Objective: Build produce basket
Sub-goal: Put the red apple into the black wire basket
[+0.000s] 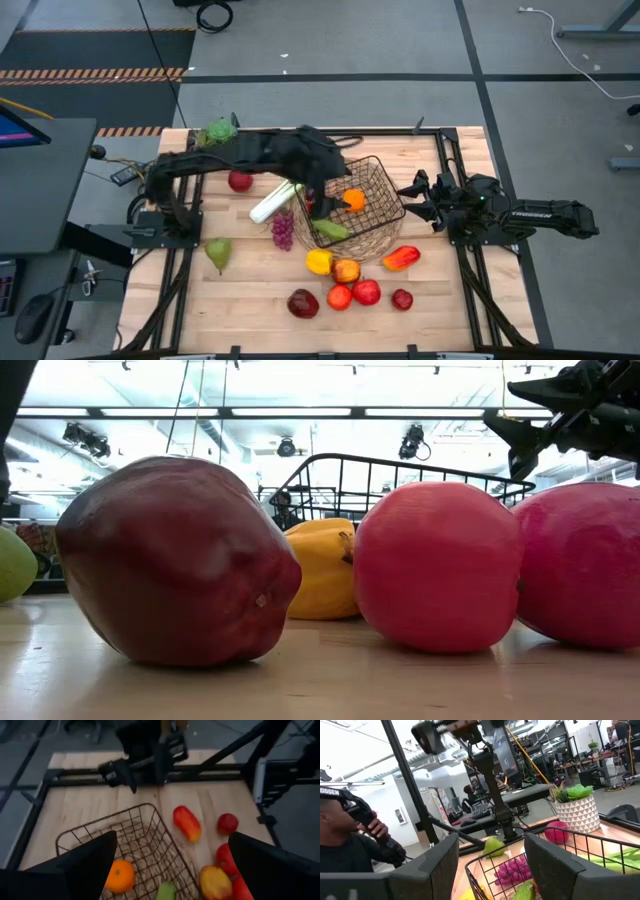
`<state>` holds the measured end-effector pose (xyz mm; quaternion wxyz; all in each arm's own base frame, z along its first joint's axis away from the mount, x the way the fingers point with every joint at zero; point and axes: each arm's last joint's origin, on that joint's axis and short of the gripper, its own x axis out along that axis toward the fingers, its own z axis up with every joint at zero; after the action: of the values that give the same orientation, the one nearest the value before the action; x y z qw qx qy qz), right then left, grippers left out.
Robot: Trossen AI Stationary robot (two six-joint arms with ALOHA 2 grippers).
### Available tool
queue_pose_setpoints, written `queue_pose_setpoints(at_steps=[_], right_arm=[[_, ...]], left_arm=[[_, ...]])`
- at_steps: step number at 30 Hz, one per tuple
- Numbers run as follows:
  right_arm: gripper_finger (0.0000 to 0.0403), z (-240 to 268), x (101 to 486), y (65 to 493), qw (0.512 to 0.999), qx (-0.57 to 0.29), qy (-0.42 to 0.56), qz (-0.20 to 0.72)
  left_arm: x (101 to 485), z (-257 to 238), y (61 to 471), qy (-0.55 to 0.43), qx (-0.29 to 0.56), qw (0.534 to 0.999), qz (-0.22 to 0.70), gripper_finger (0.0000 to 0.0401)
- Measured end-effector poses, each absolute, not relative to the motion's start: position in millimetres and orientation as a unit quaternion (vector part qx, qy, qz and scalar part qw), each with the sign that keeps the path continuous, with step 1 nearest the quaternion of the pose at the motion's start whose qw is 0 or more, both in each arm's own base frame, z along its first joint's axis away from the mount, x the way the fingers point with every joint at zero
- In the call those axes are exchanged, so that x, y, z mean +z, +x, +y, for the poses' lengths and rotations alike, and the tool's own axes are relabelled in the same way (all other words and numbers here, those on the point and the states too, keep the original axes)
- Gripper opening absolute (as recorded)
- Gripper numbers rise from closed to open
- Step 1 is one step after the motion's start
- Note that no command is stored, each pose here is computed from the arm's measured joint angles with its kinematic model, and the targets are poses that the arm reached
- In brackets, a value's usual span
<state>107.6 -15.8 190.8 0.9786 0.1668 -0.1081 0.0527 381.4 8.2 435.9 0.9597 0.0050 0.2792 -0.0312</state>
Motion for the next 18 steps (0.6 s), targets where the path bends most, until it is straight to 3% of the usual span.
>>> queue_pose_setpoints(at_steps=[11,18], right_arm=[[0.0231,-16,191,108,0.978,0.053,0.166,-0.111],[0.0231,-16,191,108,0.979,0.053,0.167,-0.107]], left_arm=[[482,-7,336,0.047,-0.058,0.976,0.205,0.0389],[487,-7,309,0.038,-0.057,0.968,0.241,0.0389]])
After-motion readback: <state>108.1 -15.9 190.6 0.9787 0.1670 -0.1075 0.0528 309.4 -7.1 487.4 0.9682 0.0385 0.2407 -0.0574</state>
